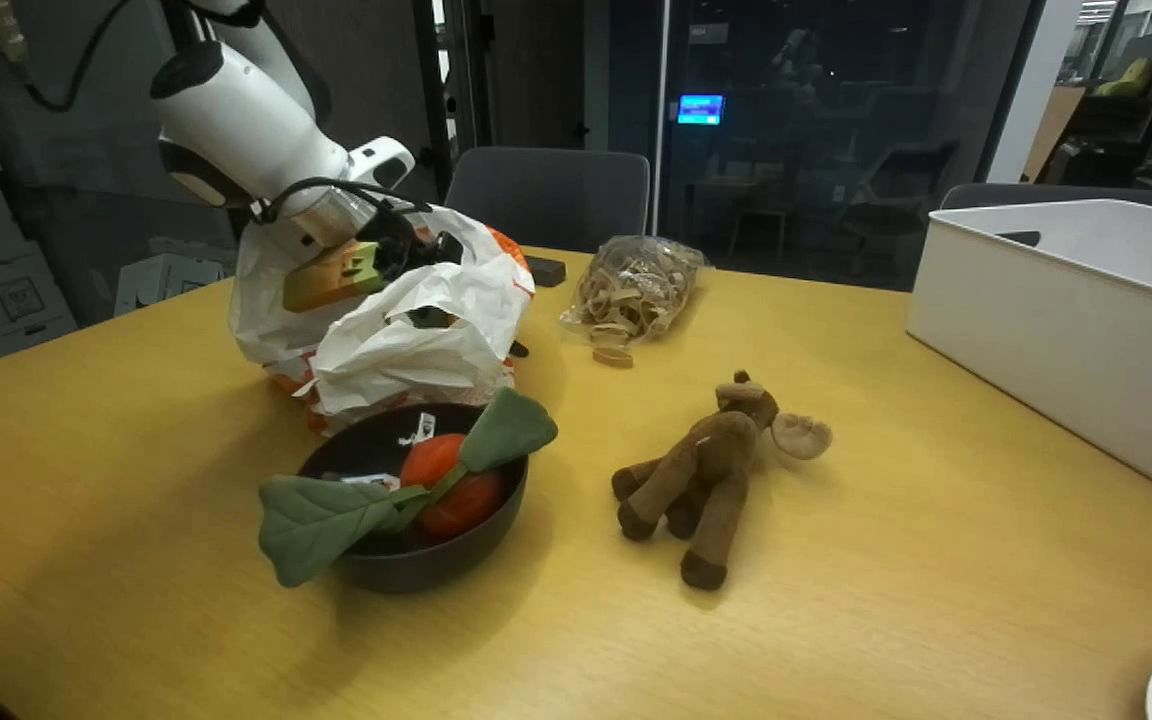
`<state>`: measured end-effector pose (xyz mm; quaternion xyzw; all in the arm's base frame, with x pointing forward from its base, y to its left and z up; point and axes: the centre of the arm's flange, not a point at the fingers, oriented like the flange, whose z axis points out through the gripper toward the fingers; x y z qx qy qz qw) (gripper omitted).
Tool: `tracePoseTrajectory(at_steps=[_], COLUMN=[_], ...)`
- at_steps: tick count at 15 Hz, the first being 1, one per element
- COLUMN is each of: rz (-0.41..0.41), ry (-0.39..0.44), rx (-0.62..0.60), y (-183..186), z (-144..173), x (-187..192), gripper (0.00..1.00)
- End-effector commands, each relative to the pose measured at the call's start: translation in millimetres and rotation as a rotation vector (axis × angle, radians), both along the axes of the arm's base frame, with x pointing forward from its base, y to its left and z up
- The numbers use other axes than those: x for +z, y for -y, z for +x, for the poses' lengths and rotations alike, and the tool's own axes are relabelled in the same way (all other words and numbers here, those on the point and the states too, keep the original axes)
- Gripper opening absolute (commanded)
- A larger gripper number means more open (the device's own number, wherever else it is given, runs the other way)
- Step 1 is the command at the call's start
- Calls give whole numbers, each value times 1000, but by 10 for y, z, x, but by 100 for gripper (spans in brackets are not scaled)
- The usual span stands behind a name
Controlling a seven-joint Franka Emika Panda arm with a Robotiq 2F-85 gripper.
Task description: Put the radish and orange in the black bowl and put the moose on the table.
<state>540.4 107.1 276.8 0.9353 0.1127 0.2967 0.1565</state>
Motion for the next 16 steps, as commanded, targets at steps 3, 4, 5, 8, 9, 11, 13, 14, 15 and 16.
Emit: tracePoseTrajectory(at_steps=[3, 4, 5, 8, 9, 11, 13, 14, 15, 16], rz=[-7, 0, 19, 75, 89, 120, 126, 121, 117, 114], ry=[-43, -46, -57, -69, -75, -87, -80, -81, -83, -83], rx=[-37, -40, -38, -20, -17, -17, -36, -45, -51, -55], y=[-21, -6, 13, 62, 78, 123, 175, 208, 244, 275], z=[521, 559, 601, 676, 699, 739, 785, 810, 836, 852], x=[134, 118, 99, 81, 76, 74, 69, 58, 49, 37], gripper=[100, 100, 100, 100, 100, 100, 100, 100, 100, 100])
